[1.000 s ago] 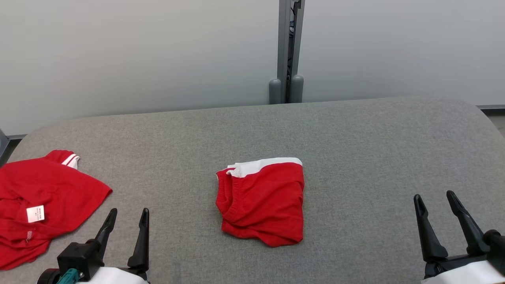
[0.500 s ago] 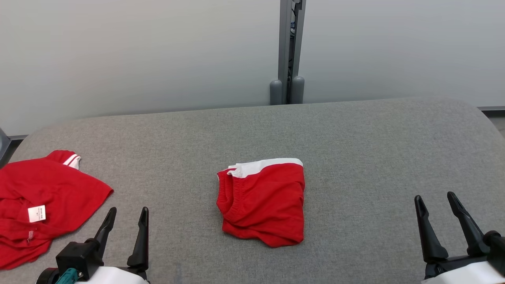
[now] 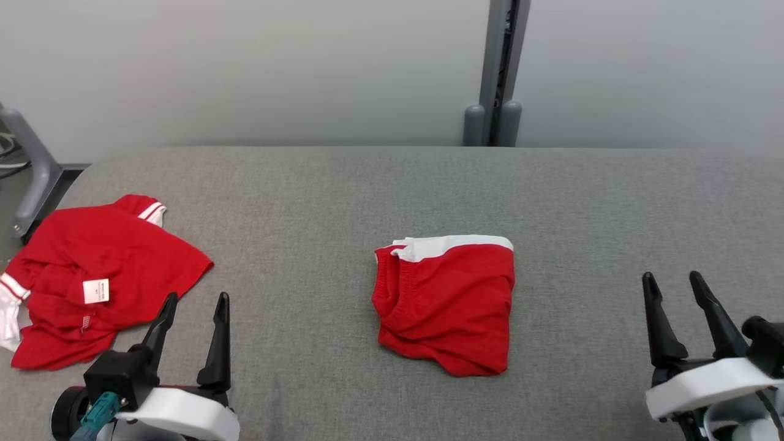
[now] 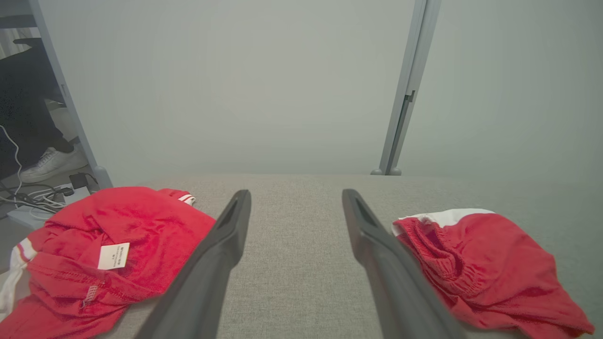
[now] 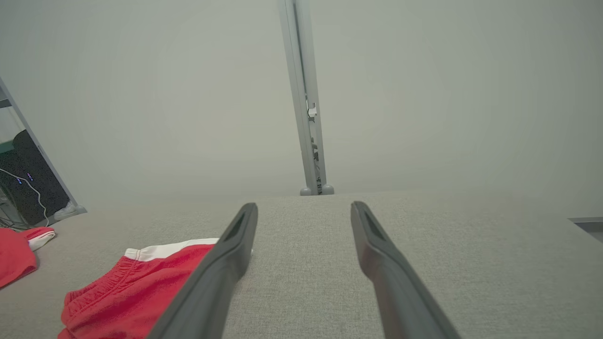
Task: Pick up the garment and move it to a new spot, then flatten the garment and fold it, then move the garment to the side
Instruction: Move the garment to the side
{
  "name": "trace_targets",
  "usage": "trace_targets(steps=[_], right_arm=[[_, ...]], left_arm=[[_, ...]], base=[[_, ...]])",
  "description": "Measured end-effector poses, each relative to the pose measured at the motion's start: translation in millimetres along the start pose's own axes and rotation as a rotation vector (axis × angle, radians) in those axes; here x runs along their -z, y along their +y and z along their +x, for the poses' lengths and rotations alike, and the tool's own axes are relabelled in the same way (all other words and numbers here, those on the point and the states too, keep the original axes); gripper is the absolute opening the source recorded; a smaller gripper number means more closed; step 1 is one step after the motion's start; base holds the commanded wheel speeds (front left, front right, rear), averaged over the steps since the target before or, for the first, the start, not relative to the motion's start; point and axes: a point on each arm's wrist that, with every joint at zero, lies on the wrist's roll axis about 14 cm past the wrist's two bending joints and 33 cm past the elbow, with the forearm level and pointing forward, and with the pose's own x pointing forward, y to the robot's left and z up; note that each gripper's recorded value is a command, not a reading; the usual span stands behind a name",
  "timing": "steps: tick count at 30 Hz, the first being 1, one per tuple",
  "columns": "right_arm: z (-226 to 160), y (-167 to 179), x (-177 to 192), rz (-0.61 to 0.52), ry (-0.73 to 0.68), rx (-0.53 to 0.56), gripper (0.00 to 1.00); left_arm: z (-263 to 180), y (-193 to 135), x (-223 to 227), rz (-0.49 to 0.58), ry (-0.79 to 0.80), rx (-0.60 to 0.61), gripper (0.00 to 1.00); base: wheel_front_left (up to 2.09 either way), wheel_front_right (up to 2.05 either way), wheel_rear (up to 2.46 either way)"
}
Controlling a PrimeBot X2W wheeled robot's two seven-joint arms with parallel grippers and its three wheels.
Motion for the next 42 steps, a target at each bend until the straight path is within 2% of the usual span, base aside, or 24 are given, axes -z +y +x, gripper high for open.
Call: trace_targets(steps=[4,7,13,18,25,26,27,28,36,42], right_arm=[[27.1,29.0,31.9,0.048,0.088,-0.079,1.0],[36.8,43.8,49.6,0.074,0.133,-0.115,1.0],[47.0,87.6,109.4,0.154,0.332,-0.221,1.0],[43.4,96.5,148.2,0.232,0.516,-0.232,1.0],[33.0,102.9,165.8,0.269,0.688,-0.27,1.0],[33.0,102.8,166.4,0.277,0.702,-0.272,0.5],[31.7,103.4,167.3,0.279,0.719,-0.279,0.17],[30.8,103.3,167.8,0.281,0.73,-0.284,0.0],[29.3,102.0,164.4,0.281,0.742,-0.306,0.0],[36.2,84.6,152.1,0.225,0.699,-0.302,0.0]], left_arm=[[5.0,3.9,-3.6,-0.007,-0.018,-0.017,1.0],[5.6,8.4,-1.6,-0.009,-0.013,-0.032,1.0],[5.3,24.2,7.5,-0.015,0.004,-0.092,1.0],[6.9,32.6,15.2,-0.017,0.019,-0.126,1.0],[10.2,30.1,19.0,-0.024,0.021,-0.121,1.0],[11.0,29.7,19.4,-0.024,0.02,-0.12,1.0],[11.7,29.0,19.9,-0.025,0.021,-0.117,1.0],[12.4,27.9,20.5,-0.026,0.023,-0.113,1.0],[16.6,23.5,19.3,-0.029,0.015,-0.097,1.0],[21.4,15.0,17.9,-0.036,0.007,-0.07,1.0]], base=[[0.0,0.0,0.0],[0.0,0.0,0.0],[0.0,0.0,0.0],[0.0,0.0,0.0],[0.0,0.0,0.0],[0.0,0.0,0.0],[0.0,0.0,0.0],[0.0,0.0,0.0],[0.0,0.0,0.0],[0.0,0.0,0.0]])
